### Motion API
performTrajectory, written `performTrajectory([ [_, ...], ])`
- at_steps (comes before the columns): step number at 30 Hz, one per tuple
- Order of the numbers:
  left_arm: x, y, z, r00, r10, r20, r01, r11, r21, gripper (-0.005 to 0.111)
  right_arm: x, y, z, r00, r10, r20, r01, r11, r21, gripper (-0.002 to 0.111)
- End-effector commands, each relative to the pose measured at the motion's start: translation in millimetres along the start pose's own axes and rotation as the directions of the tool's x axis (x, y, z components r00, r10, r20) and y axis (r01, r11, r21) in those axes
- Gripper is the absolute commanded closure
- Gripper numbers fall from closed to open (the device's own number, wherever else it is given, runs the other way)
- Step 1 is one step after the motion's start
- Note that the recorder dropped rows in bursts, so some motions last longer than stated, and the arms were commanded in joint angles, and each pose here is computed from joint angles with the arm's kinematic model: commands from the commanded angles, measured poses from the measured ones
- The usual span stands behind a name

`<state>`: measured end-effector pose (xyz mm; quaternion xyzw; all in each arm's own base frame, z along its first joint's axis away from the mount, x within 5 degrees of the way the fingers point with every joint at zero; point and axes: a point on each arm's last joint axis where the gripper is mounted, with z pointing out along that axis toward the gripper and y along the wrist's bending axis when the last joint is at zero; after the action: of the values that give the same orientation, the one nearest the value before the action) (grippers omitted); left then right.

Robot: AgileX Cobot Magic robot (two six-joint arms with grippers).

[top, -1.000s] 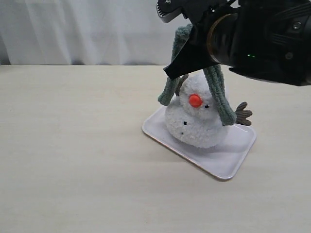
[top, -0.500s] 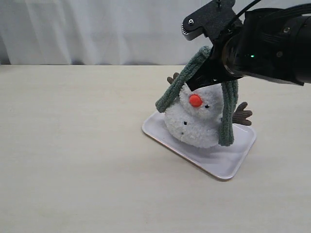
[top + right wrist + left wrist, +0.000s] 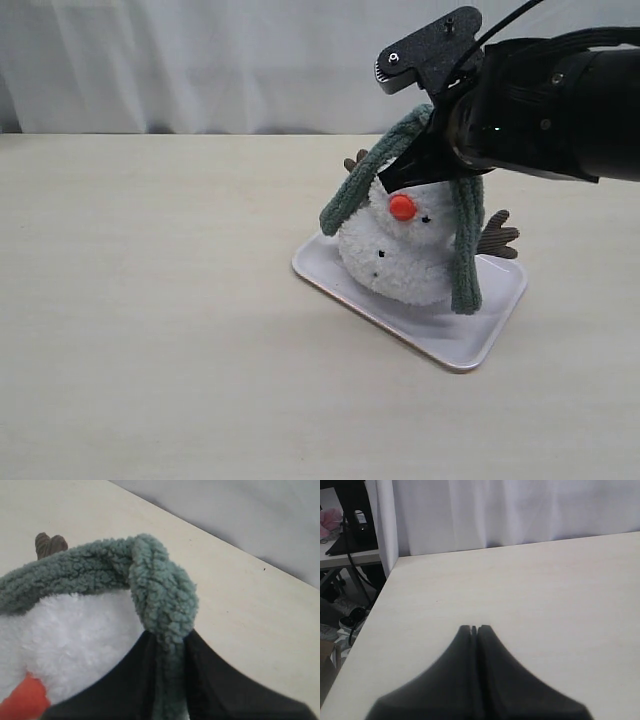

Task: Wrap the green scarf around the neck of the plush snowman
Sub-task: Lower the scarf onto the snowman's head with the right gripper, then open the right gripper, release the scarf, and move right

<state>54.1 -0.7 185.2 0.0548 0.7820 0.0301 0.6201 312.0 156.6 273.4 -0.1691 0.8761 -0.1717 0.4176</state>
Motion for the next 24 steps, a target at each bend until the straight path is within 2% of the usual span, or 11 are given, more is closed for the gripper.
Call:
performTrajectory([
  [1, 0, -0.1, 0, 1.0, -0.003, 0.011, 0.003, 1.0, 0.0, 0.107, 0, -1, 1, 1.0, 0.013, 0.007, -0.013, 1.0, -0.007, 0.079],
  [5, 0, -0.1, 0, 1.0, -0.003, 0.011, 0.003, 1.0, 0.0, 0.107, 2, 0, 1, 0.999, 0.036, -0.014, -0.036, 0.999, -0.015, 0.073],
  [9, 0, -0.1, 0, 1.0, -0.003, 0.011, 0.003, 1.0, 0.0, 0.107, 4, 0, 1, 0.99, 0.112, -0.086, -0.117, 0.991, -0.057, 0.071],
  [15, 0, -0.1, 0, 1.0, -0.003, 0.011, 0.003, 1.0, 0.0, 0.107, -1, -15, 6, 0.967, 0.185, -0.175, -0.208, 0.97, -0.126, 0.071],
  [24, 0, -0.1, 0, 1.0, -0.003, 0.011, 0.003, 1.0, 0.0, 0.107, -3, -22, -6, 0.963, 0.193, -0.189, -0.22, 0.966, -0.138, 0.071],
])
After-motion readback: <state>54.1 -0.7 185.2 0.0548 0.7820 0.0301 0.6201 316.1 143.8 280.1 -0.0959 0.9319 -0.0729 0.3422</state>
